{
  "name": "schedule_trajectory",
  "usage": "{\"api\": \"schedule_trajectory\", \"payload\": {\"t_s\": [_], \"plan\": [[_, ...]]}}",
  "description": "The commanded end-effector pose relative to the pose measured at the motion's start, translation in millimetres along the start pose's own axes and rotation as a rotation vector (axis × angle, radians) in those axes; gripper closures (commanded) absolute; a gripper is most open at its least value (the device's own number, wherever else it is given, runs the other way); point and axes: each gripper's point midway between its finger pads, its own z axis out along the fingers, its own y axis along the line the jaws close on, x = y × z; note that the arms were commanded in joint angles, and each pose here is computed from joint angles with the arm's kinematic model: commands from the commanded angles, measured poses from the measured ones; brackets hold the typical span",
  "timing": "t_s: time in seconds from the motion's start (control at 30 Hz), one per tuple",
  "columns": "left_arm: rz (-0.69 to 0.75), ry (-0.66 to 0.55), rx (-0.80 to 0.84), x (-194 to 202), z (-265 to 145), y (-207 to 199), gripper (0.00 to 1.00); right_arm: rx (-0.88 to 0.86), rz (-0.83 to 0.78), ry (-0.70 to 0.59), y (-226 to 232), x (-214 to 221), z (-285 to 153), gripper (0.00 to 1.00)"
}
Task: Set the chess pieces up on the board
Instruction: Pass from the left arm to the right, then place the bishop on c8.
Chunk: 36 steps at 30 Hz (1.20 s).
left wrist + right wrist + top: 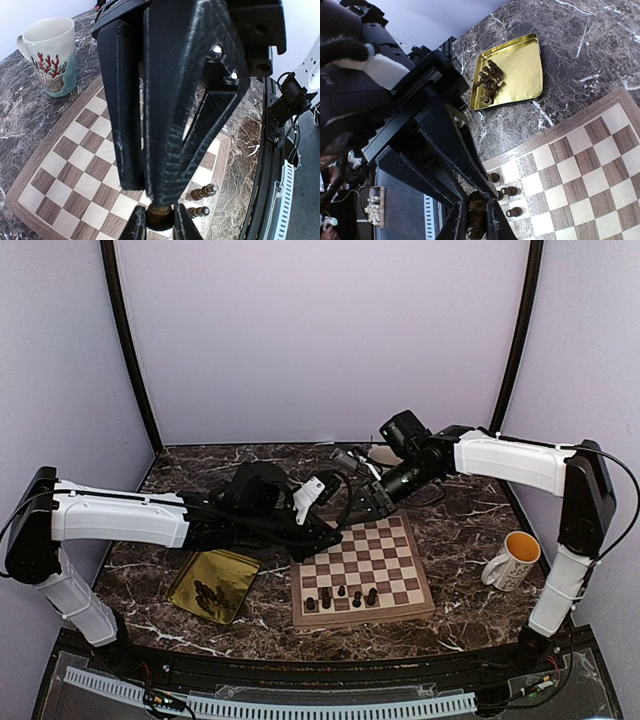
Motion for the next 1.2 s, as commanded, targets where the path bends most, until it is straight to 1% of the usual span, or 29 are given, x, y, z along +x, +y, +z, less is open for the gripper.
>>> {"api": "schedule_trajectory", "payload": {"t_s": [0.0,0.03,0.07,0.13,0.2,0.3,0.37,0.43,0.47,0.57,0.67,0.77,0.8,0.9,1.03,1.17], "plan": [[0.0,-0.05,-0.007,-14.2,-7.4,-2.1,0.84,0.014,-0.022,0.005,-1.5,2.2,4.3,0.93],[-0.002,-0.049,-0.016,-13.4,-7.6,-0.6,0.81,0.021,-0.025,0.007,-2.2,2.8,4.0,0.95],[-0.006,-0.046,-0.03,-12.6,-7.8,2.0,0.76,0.029,-0.032,0.006,-2.8,2.6,2.9,0.97],[-0.012,-0.036,-0.069,-10.5,-9.6,8.4,0.62,0.058,-0.056,0.005,-3.6,1.6,-1.4,0.98],[-0.01,-0.041,-0.111,-11.2,-16.2,15.0,0.51,0.109,-0.087,0.008,-6.8,2.0,-8.0,0.99],[0.018,-0.05,-0.171,-9.2,-28.7,24.2,0.4,0.16,-0.117,-0.019,-9.2,2.5,-23.5,0.99],[0.039,-0.039,-0.199,-6.8,-35.5,28.6,0.36,0.202,-0.131,-0.043,-12.2,3.5,-38.8,0.99],[0.054,-0.005,-0.229,-1.3,-40.7,34.7,0.36,0.251,-0.137,-0.045,-19.4,9.0,-50.4,0.99],[0.058,0.007,-0.253,-1.0,-43.4,39.5,0.36,0.287,-0.168,-0.046,-16.0,10.3,-59.5,0.99],[0.055,0.043,-0.334,3.9,-51.1,56.3,0.36,0.401,-0.248,0.002,-18.6,29.4,-72.8,0.99],[0.019,0.046,-0.395,6.1,-58.9,72.1,0.36,0.454,-0.304,0.041,-14.4,48.2,-80.6,0.98],[-0.041,0.015,-0.405,5.3,-64.6,80.9,0.37,0.465,-0.358,0.08,-3.5,60.7,-84.2,0.98],[-0.058,0.002,-0.401,4.3,-65.3,82.5,0.37,0.462,-0.355,0.115,-4.0,74.8,-81.0,0.98],[-0.117,-0.018,-0.401,5.5,-65.2,88.9,0.37,0.474,-0.416,0.188,2.7,92.2,-75.3,0.98],[-0.194,-0.021,-0.406,7.6,-61.6,94.8,0.37,0.469,-0.502,0.27,12.0,112.7,-61.1,0.98],[-0.234,-0.015,-0.383,8.7,-54.9,92.5,0.38,0.434,-0.528,0.322,16.0,126.8,-49.2,0.98]]}}
